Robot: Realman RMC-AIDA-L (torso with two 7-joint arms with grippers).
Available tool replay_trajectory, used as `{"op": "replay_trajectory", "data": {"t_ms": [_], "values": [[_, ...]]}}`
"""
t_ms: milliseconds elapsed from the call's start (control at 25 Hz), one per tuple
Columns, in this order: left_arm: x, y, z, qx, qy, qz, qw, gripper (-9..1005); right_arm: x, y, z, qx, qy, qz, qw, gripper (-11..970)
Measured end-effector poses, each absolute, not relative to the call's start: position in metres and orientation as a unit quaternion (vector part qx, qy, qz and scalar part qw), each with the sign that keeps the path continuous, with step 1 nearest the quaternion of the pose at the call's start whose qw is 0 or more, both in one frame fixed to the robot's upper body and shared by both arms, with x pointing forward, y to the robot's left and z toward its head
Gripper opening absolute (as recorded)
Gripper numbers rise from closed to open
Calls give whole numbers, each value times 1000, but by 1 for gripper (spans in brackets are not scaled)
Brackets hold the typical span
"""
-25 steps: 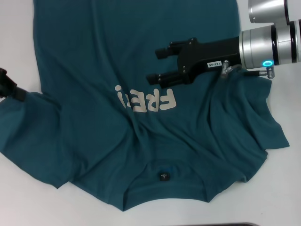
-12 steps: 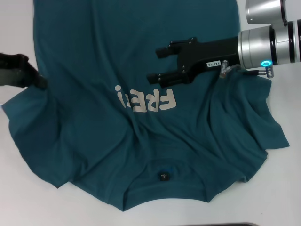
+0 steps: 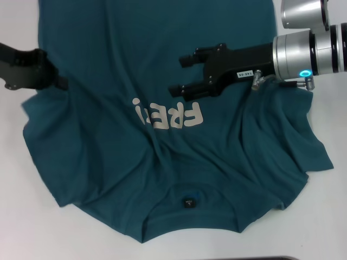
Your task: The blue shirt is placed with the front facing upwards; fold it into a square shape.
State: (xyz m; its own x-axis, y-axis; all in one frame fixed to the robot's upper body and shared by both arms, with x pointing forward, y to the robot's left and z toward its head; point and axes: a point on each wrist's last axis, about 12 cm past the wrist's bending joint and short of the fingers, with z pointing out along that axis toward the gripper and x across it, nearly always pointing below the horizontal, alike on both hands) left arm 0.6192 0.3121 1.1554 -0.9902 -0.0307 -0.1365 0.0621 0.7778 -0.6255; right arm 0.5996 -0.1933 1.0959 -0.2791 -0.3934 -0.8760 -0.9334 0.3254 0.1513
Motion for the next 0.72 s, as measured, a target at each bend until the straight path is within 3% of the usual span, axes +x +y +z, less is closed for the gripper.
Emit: {"op": "replay_trajectory", "data": {"t_ms": [720], "values": [[624,294,1143,-29,935,-344,81,32,597,-191,1093,-466,718,354,378,878]]}}
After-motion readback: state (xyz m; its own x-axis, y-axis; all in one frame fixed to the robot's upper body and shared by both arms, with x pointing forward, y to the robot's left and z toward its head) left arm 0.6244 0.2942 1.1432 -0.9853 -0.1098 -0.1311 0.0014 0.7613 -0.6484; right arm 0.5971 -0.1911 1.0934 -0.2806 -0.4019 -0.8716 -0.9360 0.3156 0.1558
